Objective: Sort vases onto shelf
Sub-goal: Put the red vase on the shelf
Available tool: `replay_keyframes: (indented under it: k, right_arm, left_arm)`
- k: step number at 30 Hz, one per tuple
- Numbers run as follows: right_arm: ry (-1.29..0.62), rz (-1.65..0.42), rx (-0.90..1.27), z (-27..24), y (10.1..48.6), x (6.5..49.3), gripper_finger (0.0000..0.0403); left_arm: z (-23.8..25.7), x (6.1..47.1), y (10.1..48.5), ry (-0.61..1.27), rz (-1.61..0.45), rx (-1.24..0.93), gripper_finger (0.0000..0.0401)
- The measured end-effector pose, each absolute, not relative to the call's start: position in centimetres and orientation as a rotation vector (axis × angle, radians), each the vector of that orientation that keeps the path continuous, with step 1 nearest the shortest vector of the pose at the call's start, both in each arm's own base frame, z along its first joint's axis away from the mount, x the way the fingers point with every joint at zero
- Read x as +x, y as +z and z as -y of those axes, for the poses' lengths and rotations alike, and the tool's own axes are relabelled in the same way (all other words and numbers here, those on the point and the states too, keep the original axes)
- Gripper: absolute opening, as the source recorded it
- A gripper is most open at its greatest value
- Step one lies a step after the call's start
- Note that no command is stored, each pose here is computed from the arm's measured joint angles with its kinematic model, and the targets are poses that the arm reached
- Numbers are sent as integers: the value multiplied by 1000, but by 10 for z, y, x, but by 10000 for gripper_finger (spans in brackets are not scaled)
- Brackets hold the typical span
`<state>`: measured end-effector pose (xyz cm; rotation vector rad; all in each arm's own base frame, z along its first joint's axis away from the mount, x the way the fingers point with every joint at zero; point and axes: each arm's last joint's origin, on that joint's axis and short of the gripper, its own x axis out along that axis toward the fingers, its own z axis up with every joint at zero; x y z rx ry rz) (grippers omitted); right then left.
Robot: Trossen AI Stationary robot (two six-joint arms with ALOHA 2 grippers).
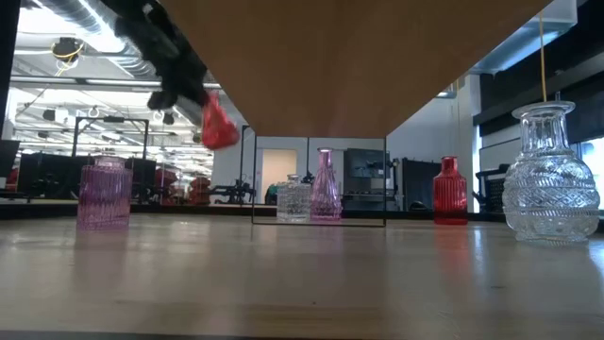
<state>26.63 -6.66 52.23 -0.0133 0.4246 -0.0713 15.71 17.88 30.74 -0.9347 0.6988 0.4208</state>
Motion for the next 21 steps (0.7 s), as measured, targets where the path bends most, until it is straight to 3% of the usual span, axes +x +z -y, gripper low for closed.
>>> replay_keyframes:
  k: [4,7,14,21]
  right_arm:
    - [55,-395,-23,69,516,288,256]
    - [142,-516,34,72,490,312,270]
    - [195,-738,-100,58,455,351,273]
    - [154,-689,-149,51,458,359,273]
  left_arm:
    - [-160,155,321,379,-669,-947,7]
    - [-148,160,336,361,-675,-933,7]
    - [-126,174,392,359,-594,-826,7]
    - [-101,188,441,334,-581,-753,7]
